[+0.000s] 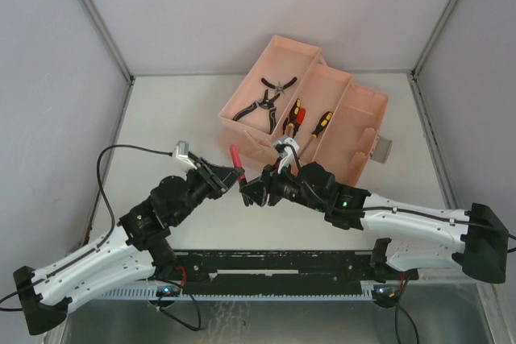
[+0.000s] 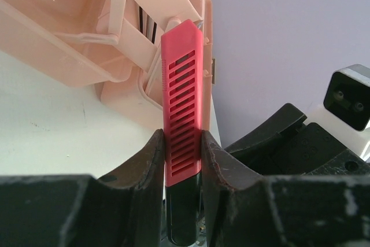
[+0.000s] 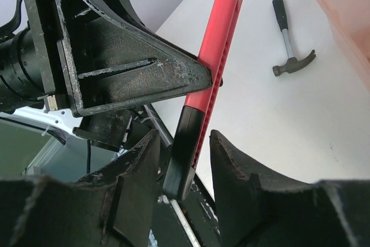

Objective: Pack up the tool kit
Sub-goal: Place the knife in the toolbox.

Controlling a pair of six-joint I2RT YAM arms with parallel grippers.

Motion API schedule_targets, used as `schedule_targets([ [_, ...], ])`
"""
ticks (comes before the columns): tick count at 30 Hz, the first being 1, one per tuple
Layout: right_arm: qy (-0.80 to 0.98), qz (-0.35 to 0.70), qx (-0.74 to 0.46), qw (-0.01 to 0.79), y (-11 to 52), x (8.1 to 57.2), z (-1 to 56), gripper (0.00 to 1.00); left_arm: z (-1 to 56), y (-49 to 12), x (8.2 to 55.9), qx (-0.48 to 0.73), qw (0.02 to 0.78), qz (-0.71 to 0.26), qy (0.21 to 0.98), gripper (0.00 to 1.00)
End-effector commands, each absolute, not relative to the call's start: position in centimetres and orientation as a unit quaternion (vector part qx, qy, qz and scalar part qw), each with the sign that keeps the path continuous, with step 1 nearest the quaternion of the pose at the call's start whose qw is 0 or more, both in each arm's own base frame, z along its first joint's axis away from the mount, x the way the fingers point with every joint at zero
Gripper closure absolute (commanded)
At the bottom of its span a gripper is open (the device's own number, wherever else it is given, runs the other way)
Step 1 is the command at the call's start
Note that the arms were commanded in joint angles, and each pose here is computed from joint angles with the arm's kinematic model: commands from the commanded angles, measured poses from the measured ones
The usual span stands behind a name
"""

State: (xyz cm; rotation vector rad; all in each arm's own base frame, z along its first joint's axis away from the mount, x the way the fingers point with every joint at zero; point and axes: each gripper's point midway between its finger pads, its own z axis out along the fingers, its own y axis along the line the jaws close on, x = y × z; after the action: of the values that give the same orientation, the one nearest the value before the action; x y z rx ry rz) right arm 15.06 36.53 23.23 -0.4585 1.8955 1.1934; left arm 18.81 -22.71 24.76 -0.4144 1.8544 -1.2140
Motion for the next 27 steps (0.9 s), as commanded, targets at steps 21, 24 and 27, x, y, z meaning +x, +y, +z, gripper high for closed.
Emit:
schedule_targets([
  [21, 0.764, 0.447, -0.138, 0.445, 36.6, 17.3, 24.6, 0.88, 26.6, -23.4, 18.6, -0.163, 0.43, -0.522, 0.718, 1.0],
  [24, 0.765, 0.439, -0.131, 0.452, 36.1, 17.6, 24.8, 0.98, 26.4, -23.4, 18.6, -0.161, 0.43, -0.52, 0.721, 0.99],
  [27, 0.766, 0.43, -0.12, 0.463, 35.4, 18.0, 25.1, 1.0, 26.2, -23.3, 18.6, -0.147, 0.44, -0.506, 0.728, 0.63],
])
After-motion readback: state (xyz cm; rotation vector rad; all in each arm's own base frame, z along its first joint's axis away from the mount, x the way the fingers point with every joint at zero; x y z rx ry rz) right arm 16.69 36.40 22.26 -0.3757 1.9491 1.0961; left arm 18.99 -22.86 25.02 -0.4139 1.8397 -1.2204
